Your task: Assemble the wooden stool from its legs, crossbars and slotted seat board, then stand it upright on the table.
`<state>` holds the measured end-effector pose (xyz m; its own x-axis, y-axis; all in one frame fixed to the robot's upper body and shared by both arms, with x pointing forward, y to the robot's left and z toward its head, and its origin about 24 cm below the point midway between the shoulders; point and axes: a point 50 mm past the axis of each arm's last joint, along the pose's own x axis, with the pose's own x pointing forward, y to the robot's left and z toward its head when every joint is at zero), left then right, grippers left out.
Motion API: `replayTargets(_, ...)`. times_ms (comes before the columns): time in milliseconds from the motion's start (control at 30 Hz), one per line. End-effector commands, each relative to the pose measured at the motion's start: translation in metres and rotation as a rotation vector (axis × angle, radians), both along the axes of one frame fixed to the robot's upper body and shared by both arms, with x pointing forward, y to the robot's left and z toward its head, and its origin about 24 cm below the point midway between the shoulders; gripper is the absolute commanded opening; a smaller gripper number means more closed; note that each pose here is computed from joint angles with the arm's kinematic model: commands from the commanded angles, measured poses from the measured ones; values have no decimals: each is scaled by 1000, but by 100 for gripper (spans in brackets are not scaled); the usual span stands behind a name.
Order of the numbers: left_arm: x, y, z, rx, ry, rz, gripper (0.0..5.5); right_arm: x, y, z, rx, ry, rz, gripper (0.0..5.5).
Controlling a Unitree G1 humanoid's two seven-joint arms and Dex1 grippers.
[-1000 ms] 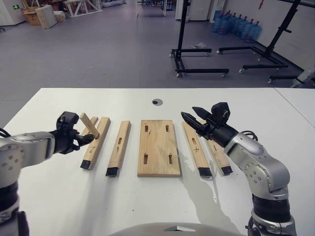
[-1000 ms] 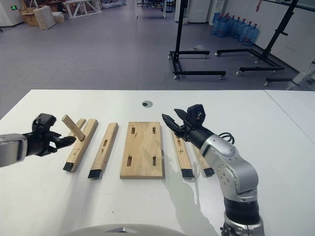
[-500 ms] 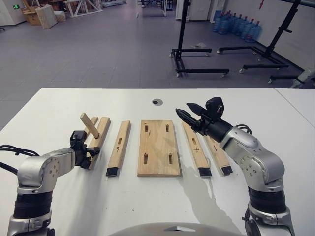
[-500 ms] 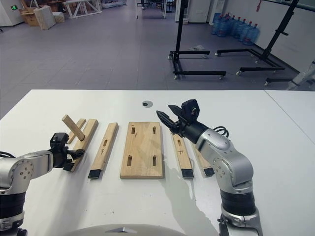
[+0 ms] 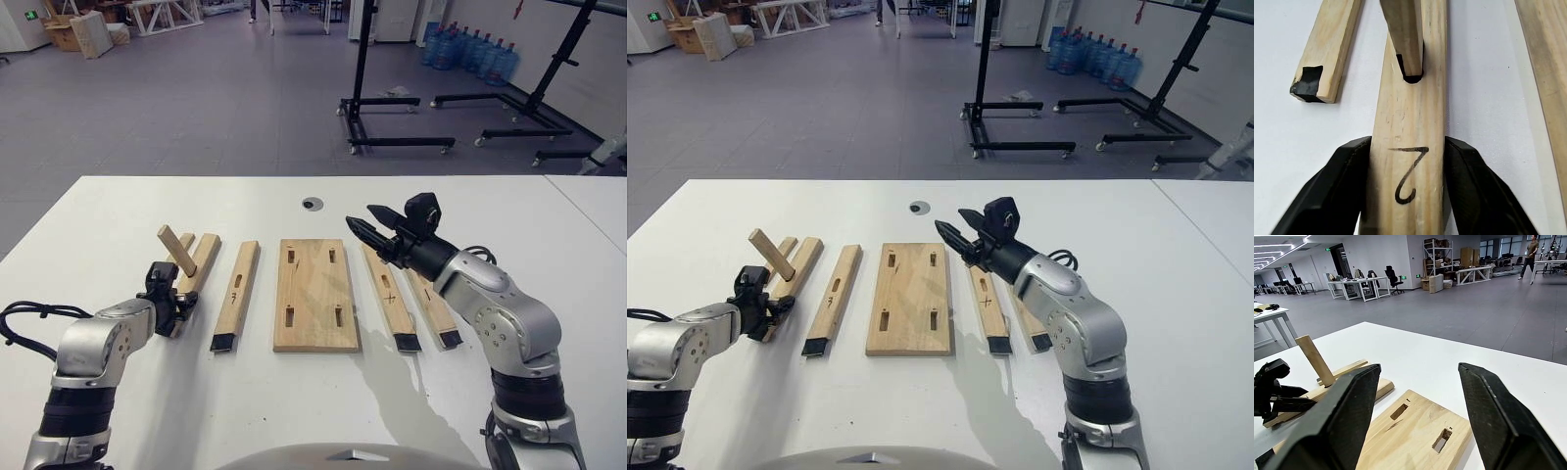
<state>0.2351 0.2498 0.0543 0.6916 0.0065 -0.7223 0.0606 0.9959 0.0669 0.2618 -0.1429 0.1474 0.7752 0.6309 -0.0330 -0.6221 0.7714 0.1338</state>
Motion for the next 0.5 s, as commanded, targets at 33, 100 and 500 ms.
replayTargets(33,-12,6,-16,20,77,25,206,2,0,4,-3,-18,3,292)
replayTargets(100,-11,5,-16,8,63,23,206,2,1,4,-3,-17,3,292)
replayTargets(500,47,-50,128,-473,-552,-316,206,44,-54,48,171,-26,-154,292)
